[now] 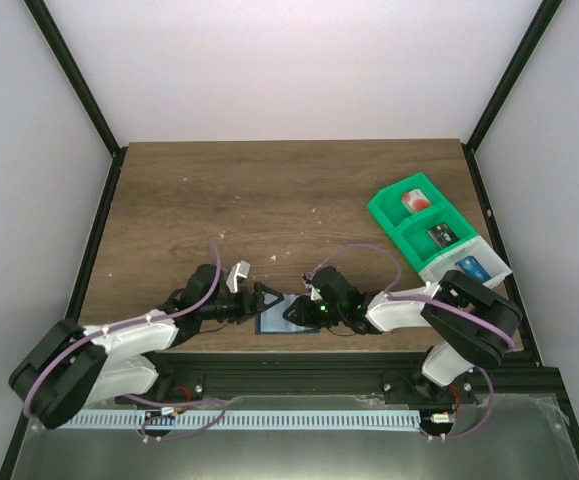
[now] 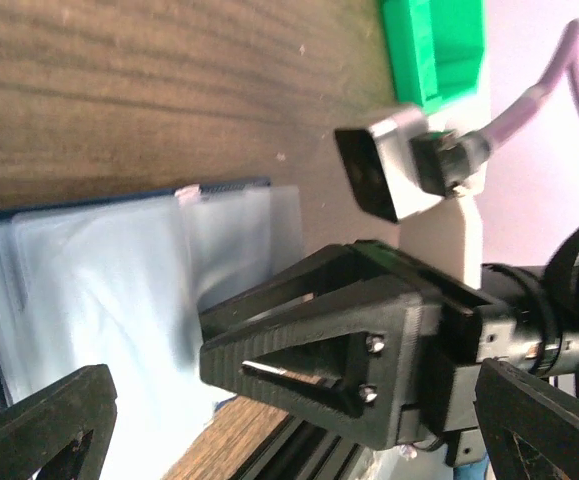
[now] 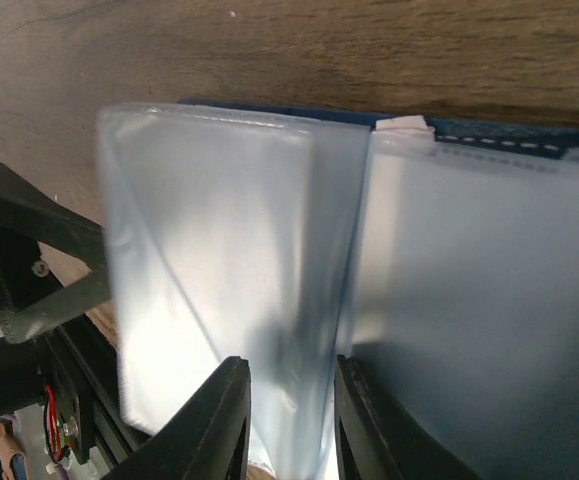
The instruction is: Take the credit cards out of the card holder
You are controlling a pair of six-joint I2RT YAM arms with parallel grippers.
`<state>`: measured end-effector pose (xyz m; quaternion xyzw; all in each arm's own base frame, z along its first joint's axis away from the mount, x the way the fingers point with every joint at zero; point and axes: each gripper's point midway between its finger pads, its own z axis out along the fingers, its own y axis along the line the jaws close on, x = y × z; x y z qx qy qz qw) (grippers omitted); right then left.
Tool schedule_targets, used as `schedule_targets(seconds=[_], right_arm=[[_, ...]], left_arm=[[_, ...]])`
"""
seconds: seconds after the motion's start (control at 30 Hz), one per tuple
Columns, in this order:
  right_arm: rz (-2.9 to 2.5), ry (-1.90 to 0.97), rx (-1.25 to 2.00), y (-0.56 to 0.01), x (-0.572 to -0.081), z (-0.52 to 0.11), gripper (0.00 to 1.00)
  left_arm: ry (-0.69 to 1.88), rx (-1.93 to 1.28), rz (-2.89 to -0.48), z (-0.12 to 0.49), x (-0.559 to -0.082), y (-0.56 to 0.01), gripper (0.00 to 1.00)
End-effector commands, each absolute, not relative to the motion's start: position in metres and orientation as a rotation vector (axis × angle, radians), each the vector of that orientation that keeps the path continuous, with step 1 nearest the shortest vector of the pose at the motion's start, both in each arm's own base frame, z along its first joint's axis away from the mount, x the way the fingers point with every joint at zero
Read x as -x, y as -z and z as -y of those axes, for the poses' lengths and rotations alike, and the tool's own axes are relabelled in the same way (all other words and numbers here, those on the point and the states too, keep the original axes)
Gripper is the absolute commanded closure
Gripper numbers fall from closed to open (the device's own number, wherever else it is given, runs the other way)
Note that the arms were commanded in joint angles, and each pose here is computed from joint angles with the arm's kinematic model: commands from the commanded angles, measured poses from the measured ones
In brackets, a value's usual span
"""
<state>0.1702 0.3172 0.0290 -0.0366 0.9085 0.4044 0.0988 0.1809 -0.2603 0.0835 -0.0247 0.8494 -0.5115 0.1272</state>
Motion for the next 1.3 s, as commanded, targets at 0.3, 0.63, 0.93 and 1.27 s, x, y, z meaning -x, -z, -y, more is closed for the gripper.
schedule_targets(seconds=[0.3, 0.63, 0.93, 1.27], right_arm=[[-2.798, -1.088, 0.109, 0.001, -0.166, -0.314, 0.91], [-2.791, -1.090, 0.106, 0.001, -0.167, -0.315, 0.98], [-2.795, -1.090, 0.106, 0.002, -0.166, -0.315, 0.98], [-2.788, -1.100, 0.109, 0.003, -0.167, -0.316, 0.98]], left_arm=[[1.382, 0.120, -2.458, 0.241, -0.179, -0.079, 0.00], [1.363, 0.099, -2.479, 0.243, -0.181, -0.072, 0.00], [1.379, 0.088, -2.494, 0.246, -0.179, -0.067, 0.00], [1.449, 0.073, -2.466, 0.252, -0.177, -0.074, 0.00]])
